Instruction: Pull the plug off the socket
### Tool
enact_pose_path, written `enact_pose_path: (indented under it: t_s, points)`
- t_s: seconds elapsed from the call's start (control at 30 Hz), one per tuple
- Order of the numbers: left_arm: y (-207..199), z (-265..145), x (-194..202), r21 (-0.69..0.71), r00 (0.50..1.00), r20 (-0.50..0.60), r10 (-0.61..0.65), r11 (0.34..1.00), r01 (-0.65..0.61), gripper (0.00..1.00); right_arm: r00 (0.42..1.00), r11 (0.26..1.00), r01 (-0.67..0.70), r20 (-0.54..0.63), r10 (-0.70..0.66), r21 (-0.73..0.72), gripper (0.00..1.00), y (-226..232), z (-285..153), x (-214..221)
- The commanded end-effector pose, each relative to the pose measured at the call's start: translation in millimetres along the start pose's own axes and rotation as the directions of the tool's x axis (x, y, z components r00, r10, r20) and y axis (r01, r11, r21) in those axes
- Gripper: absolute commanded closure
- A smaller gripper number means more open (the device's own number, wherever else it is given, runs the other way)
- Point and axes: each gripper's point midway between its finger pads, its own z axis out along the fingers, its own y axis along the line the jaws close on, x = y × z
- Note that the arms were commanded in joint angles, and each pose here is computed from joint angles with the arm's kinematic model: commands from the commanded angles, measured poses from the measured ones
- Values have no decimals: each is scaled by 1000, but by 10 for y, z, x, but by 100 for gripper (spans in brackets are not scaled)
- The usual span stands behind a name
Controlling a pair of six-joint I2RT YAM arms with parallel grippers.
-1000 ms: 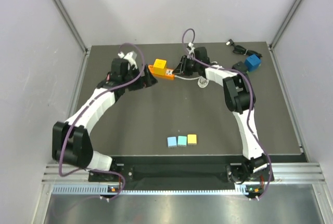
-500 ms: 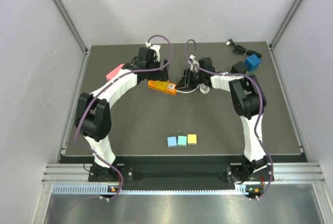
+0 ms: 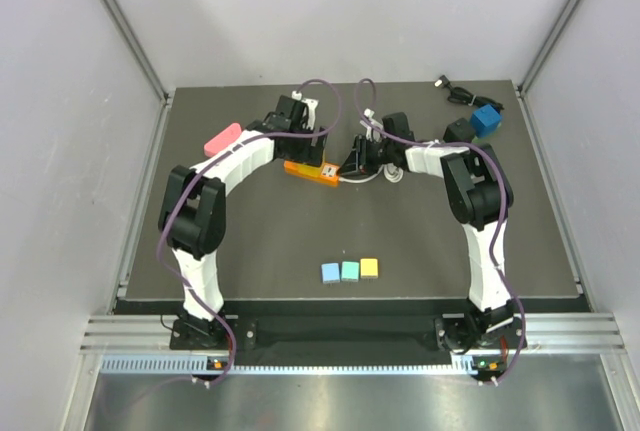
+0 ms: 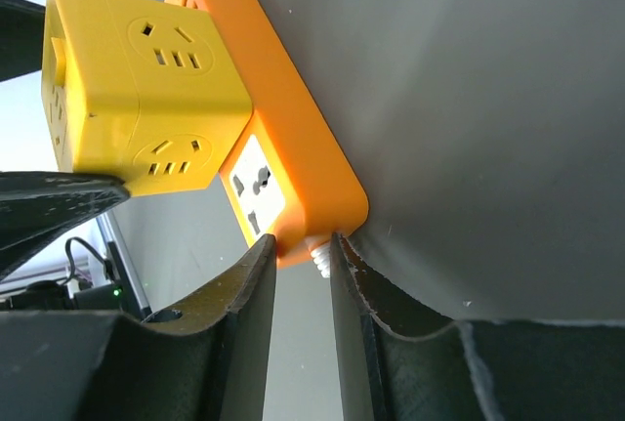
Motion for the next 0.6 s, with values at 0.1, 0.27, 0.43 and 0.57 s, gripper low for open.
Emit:
enact_pose_path:
  t_s: [0.1, 0.27, 0.43, 0.57]
  points:
    - [-62, 68, -142, 28, 999, 37, -8, 1000, 7, 16, 997, 998, 66, 35, -66, -4, 70, 182, -138, -155]
    - [-118, 120, -74, 58, 999, 16, -33, 998, 32, 31, 997, 996, 73, 33, -74, 43, 67, 166, -133, -179]
    - [-105, 140, -1, 52, 999, 7, -47, 998, 47, 50, 994, 993, 103, 25, -105, 64, 63, 240, -85, -238]
    - [-75, 89, 15, 28, 999, 21, -39, 999, 38, 61, 992, 989, 121, 20, -123, 81, 60, 303, -19, -248]
